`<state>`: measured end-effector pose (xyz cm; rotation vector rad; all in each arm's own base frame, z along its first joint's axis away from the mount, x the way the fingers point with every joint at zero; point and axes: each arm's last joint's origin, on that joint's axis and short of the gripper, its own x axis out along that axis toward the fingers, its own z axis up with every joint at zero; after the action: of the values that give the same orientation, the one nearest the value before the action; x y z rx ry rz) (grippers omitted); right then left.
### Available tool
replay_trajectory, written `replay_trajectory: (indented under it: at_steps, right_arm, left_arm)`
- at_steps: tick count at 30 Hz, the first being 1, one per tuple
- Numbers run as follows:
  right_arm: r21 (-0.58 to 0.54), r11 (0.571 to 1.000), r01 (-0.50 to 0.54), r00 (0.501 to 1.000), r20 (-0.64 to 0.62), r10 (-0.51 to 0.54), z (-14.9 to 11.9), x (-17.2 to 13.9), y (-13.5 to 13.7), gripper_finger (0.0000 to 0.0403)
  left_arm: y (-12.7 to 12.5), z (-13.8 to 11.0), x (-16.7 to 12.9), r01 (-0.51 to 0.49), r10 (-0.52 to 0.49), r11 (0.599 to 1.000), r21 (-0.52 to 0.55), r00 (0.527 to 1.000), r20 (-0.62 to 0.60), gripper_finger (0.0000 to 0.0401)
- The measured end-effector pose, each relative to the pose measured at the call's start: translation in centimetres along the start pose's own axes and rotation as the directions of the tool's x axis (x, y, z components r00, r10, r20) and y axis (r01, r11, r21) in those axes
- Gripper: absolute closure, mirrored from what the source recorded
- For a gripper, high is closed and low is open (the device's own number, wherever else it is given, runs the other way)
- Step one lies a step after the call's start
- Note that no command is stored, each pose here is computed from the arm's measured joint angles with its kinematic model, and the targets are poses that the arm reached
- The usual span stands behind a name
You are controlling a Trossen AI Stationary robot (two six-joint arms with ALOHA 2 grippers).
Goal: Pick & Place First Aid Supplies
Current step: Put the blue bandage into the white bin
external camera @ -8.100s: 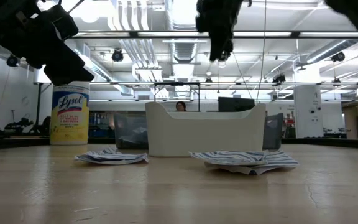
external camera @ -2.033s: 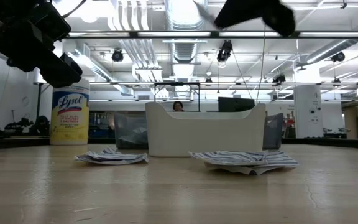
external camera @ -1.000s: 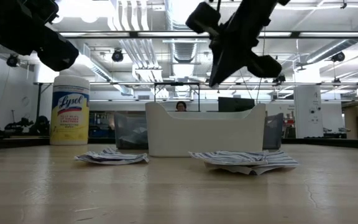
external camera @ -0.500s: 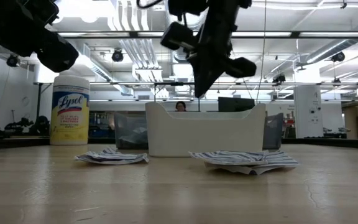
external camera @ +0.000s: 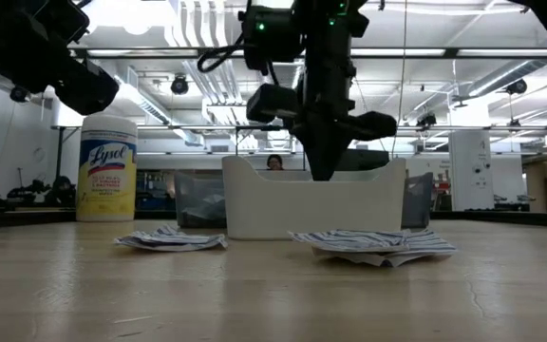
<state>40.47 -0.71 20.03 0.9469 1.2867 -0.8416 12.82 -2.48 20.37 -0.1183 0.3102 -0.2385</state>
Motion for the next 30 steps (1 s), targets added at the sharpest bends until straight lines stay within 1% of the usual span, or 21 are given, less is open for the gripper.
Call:
replay_trajectory:
  at_steps: [10, 16, 19, 26, 30]
  right_arm:
    - [-0.005, 1.0, 0.029, 0.999, -0.029, -0.03, 0.2, 1.8, 0.2, 0.0394]
    - [-0.028, 0.999, 0.041, 0.999, -0.035, -0.042, 0.6, 2.9, 0.3, 0.0394]
    - [-0.069, 0.997, 0.035, 0.999, -0.036, -0.038, 0.6, 3.1, 0.4, 0.0394]
    - [-0.126, 0.992, 0.027, 0.999, -0.033, -0.031, 0.6, 3.1, 0.5, 0.0393]
    - [-0.151, 0.988, 0.022, 0.999, -0.04, -0.028, 0.6, 3.1, 0.5, 0.0377]
  left_arm:
    - [0.0, -0.3, 0.1, -0.001, 0.001, 1.0, 0.001, 1.0, -0.009, 0.0204]
    - [0.0, -0.3, 0.1, -0.001, 0.001, 1.0, 0.003, 1.0, -0.009, 0.0204]
    - [0.1, -0.3, 0.1, -0.001, 0.002, 1.0, 0.003, 1.0, -0.011, 0.0204]
    - [0.1, -0.4, 0.1, -0.002, 0.002, 1.0, 0.002, 1.0, -0.013, 0.0204]
    - [0.1, -0.4, 0.1, -0.002, 0.002, 1.0, 0.001, 1.0, -0.015, 0.0204]
